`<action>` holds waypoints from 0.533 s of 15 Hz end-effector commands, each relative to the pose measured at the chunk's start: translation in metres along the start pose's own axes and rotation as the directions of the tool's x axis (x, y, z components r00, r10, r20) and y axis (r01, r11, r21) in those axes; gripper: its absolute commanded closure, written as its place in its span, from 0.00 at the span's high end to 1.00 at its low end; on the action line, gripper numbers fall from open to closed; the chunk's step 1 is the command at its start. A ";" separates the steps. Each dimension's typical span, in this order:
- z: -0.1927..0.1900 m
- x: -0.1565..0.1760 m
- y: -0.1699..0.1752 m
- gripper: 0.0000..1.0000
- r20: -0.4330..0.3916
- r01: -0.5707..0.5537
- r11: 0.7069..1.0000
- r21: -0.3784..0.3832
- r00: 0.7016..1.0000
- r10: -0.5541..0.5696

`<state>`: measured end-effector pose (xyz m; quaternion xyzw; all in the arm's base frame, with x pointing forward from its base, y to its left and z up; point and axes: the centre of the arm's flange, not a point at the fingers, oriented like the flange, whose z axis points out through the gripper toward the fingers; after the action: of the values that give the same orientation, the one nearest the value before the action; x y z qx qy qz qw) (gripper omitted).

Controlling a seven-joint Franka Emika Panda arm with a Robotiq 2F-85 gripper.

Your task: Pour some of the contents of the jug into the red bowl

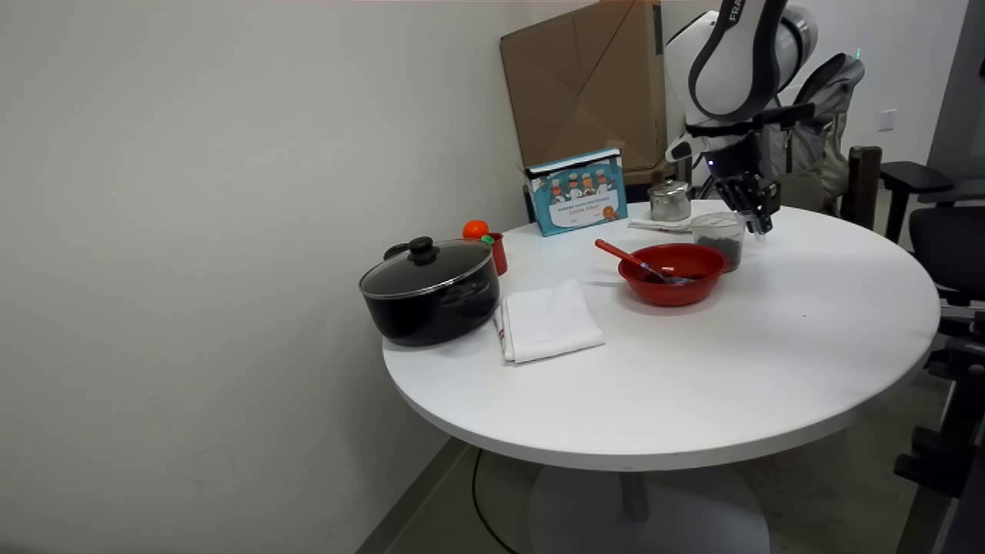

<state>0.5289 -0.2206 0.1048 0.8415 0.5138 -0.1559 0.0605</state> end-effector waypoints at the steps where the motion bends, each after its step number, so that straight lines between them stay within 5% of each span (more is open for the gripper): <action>1: -0.010 0.002 -0.002 0.11 -0.006 -0.017 1.000 -0.011 1.000 0.017; 8: -0.072 0.006 -0.001 0.11 0.022 0.014 0.999 -0.051 1.000 -0.013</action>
<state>0.5428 -0.2104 0.1356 0.8398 0.5181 -0.1437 0.0745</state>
